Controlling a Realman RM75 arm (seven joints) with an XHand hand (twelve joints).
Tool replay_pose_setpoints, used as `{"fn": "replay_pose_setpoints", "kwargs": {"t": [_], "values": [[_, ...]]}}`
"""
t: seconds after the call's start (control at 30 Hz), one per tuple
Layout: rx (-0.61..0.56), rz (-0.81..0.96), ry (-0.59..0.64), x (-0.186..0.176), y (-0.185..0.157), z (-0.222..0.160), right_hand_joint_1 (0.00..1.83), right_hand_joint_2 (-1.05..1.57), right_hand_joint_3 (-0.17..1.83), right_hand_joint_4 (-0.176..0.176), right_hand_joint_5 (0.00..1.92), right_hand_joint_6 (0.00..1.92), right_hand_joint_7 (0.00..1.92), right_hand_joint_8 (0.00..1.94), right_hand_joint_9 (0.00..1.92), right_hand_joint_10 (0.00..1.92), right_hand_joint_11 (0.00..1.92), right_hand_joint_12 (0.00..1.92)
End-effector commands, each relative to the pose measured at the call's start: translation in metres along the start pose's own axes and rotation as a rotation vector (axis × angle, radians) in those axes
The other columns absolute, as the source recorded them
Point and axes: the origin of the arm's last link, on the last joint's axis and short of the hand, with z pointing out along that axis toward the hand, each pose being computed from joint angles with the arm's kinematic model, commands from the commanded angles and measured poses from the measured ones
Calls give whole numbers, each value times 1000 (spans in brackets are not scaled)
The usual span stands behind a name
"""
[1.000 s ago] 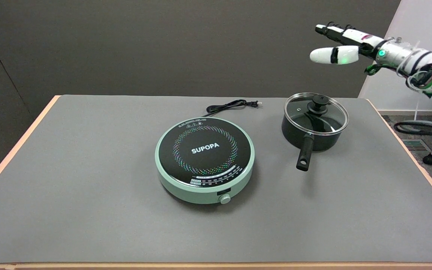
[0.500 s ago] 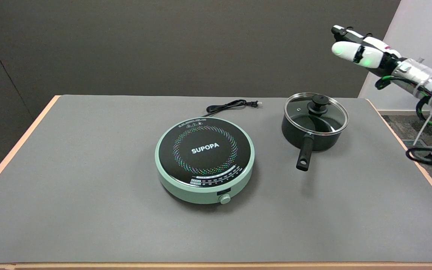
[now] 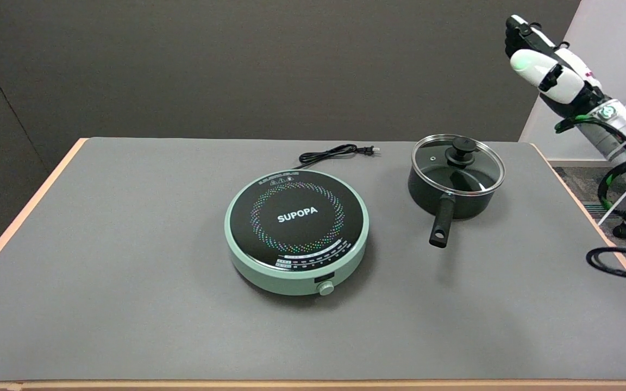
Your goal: Place the pot lid onto the pot.
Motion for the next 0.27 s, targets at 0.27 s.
{"fn": "replay_pose_setpoints", "kwargs": {"t": [0.27], "values": [[107,122,268,-20,6,-54,392,441,822,-15,45,94,-1,76,-1,0,-1,-1]]}}
